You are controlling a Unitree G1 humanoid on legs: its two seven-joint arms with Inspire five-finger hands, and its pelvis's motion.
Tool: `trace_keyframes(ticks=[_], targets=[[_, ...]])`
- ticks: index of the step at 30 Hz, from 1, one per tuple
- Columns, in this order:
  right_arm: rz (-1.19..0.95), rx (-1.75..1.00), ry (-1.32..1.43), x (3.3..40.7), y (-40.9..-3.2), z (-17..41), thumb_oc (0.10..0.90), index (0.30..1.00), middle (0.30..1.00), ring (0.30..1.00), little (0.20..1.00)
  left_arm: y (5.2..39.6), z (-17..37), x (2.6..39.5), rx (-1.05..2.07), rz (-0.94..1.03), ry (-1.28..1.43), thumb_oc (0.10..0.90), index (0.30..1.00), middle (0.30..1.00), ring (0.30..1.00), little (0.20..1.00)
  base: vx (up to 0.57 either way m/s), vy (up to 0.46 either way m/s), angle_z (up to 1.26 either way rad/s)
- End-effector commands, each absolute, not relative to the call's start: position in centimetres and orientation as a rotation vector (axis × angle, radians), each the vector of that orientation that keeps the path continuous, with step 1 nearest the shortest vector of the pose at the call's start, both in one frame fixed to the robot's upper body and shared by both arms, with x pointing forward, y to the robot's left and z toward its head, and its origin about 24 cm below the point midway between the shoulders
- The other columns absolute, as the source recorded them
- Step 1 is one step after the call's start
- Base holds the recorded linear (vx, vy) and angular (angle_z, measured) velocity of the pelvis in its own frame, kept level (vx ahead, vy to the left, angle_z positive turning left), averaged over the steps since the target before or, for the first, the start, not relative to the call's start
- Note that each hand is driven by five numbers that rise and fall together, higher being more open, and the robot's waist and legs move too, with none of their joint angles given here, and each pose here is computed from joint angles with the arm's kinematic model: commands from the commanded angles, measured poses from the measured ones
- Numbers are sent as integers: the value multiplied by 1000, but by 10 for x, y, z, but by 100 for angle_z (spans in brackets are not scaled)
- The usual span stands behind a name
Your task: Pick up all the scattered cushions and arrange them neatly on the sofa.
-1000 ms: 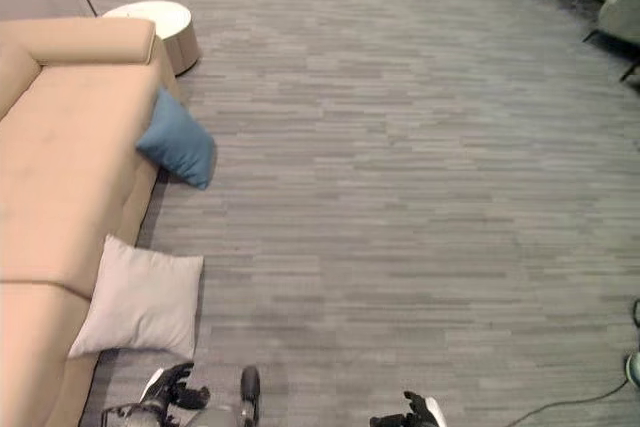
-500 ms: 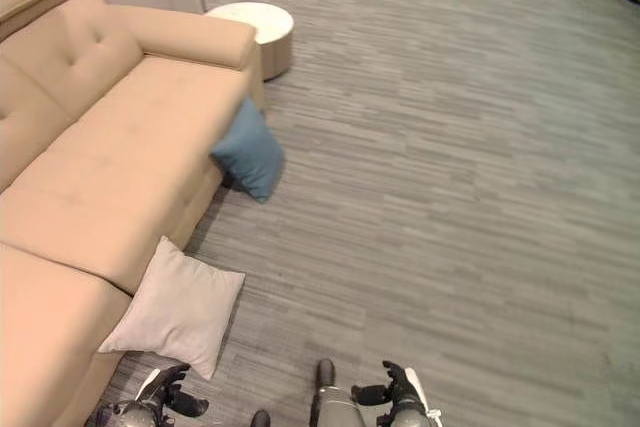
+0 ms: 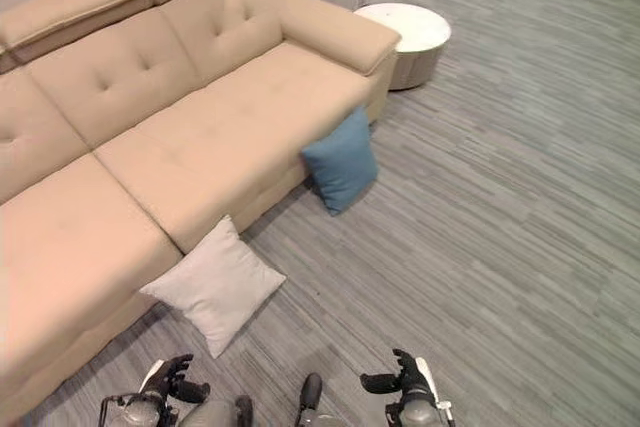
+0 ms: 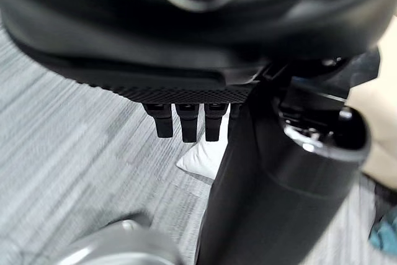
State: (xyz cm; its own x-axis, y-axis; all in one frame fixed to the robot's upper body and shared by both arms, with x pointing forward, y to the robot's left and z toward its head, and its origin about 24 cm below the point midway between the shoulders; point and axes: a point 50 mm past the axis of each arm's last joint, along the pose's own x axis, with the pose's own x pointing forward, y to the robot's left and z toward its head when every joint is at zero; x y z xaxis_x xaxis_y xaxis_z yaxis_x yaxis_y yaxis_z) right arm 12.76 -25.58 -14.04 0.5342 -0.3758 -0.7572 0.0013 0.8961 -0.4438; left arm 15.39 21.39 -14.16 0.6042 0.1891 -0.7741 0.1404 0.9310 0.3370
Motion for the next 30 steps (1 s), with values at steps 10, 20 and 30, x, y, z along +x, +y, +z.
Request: trace_keyframes(ticks=[10,20,30], targets=[[-200,-461,915,142,-259,-132,800,900,900,900,900,233,-146,128,355,97,986,800,900,900,900,900,196,94,20],[-204,-469,822,162,-263,-119,800,900,900,900,900,231,-140,144,381,84,920,800,900,900,900,900,144,-68,55],[-225,-487,779,169,-275,-110,800,900,900,900,900,220,-132,169,388,63,845,800,900,900,900,900,-29,-222,92]])
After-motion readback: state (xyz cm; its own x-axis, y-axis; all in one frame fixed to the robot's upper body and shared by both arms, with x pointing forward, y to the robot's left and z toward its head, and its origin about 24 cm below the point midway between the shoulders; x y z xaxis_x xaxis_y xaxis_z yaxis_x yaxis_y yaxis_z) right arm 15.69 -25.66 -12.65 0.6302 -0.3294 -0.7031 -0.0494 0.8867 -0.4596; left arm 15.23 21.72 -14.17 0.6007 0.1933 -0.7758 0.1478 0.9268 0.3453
